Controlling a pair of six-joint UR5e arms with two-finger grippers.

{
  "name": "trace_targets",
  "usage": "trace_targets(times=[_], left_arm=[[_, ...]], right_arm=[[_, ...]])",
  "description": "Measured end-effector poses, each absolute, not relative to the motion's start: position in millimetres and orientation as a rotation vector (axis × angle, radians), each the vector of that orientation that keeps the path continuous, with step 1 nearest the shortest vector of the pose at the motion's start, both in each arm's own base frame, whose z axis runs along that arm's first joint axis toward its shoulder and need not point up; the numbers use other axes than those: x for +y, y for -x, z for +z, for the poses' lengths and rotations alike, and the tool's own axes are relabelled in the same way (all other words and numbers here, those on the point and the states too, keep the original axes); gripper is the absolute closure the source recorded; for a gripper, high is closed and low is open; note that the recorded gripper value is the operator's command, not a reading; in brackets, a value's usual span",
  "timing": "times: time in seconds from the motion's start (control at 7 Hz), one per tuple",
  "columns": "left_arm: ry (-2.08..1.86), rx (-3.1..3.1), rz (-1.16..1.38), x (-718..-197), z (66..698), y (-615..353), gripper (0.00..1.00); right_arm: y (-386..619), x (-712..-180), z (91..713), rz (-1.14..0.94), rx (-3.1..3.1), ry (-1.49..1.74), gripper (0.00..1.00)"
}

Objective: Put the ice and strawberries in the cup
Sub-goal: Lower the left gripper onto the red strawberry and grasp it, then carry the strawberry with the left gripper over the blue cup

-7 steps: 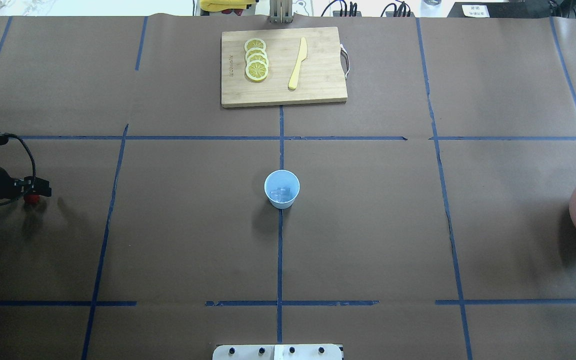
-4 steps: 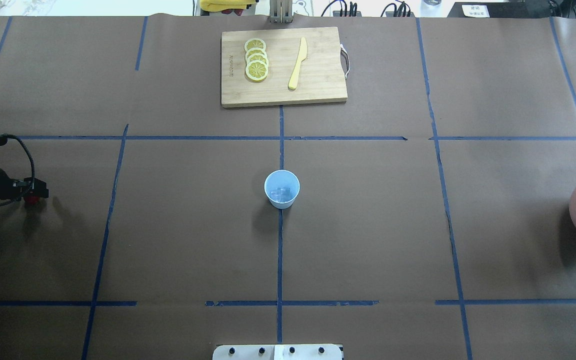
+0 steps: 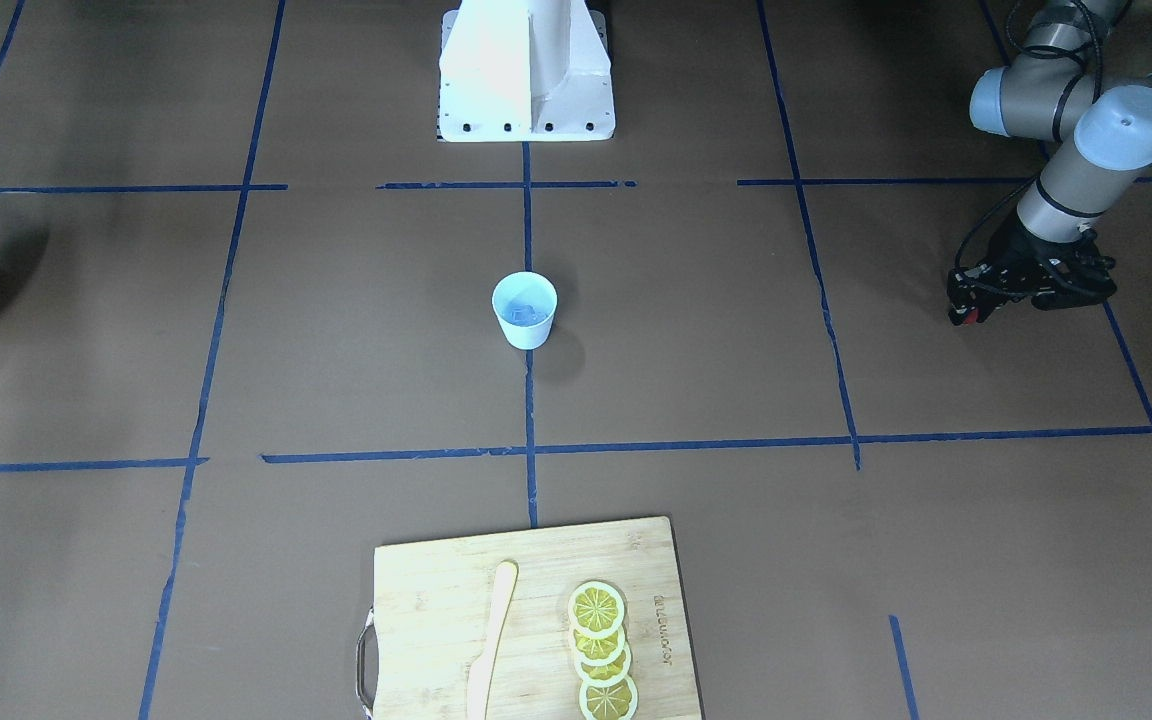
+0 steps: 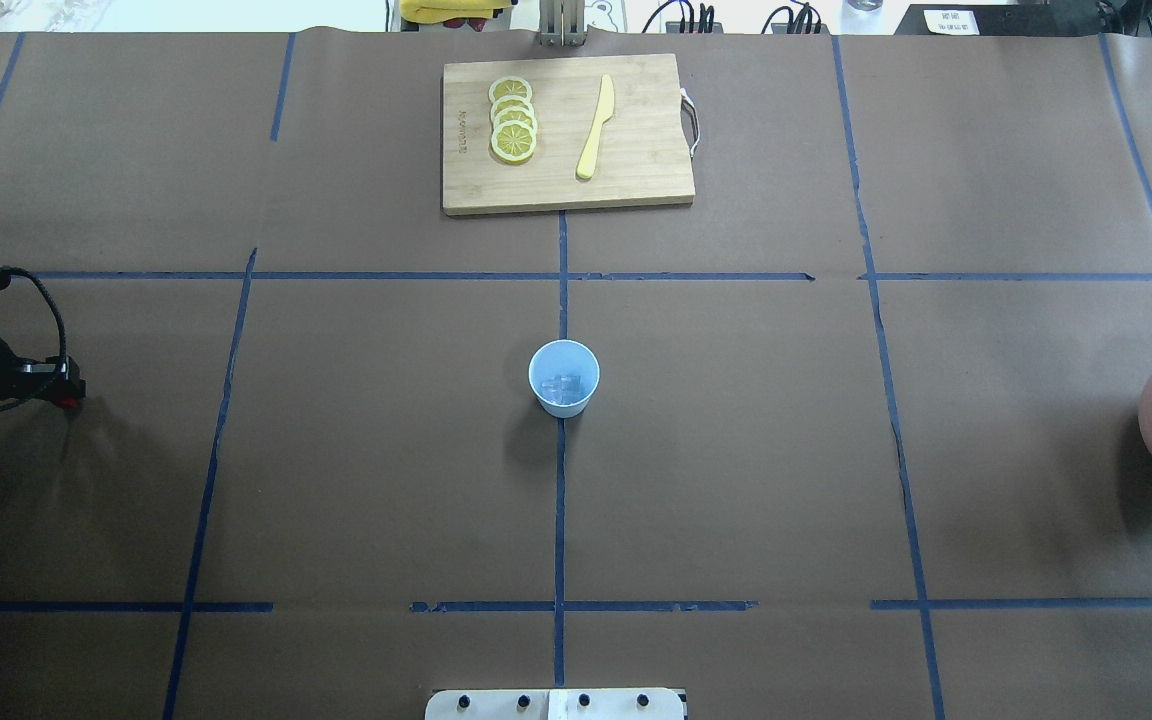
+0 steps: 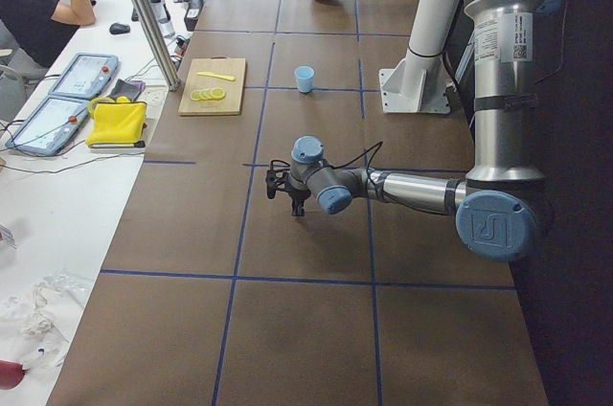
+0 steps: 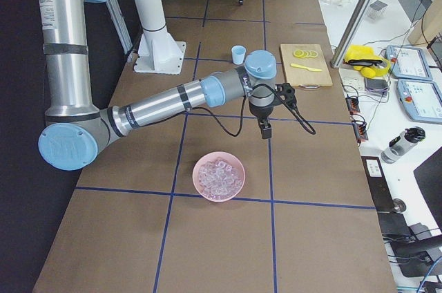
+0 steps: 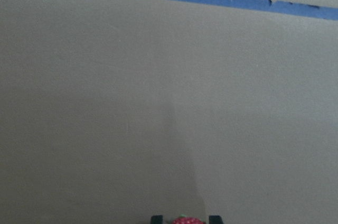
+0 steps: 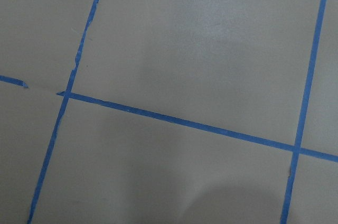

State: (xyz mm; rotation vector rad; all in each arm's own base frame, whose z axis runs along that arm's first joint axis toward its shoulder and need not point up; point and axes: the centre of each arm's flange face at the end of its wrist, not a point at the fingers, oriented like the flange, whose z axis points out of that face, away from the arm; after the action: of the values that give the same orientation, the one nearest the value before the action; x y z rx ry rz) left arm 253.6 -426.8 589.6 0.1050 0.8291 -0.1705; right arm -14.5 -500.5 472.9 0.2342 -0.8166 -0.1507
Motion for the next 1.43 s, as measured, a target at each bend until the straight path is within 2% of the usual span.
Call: trace_targets(times=[0.29,0.43,0.71,1.0,1.43], left_arm=[[-0.076,0.851,-0.16,-431.4,550.9,-259.5,0.98],[-0.061,0.856,-0.164,-443.8,508.3,-271.0,0.98],[-0.016,0.857,-0.232,-483.9,384.5,-308.2,0.98],[0.057,0.885,-0.331,-495.1,258.5,-357.0,0.98],[0.135,0.954,-0.401,-497.2,137.1,-440.6,0.98]], right_arm=[[12.5,-494.6,484.2,-0.148,-0.81,-0.221,0.01],[10.8,-488.7,495.7,-0.156,-0.801,-0.214,0.01],[1.5,-480.3,529.4,-0.193,-0.782,-0.208,0.01],[-27.8,-479.8,577.5,-0.212,-0.768,-0.211,0.01],[-71.3,-472.5,605.7,-0.179,-0.805,-0.233,0.01]])
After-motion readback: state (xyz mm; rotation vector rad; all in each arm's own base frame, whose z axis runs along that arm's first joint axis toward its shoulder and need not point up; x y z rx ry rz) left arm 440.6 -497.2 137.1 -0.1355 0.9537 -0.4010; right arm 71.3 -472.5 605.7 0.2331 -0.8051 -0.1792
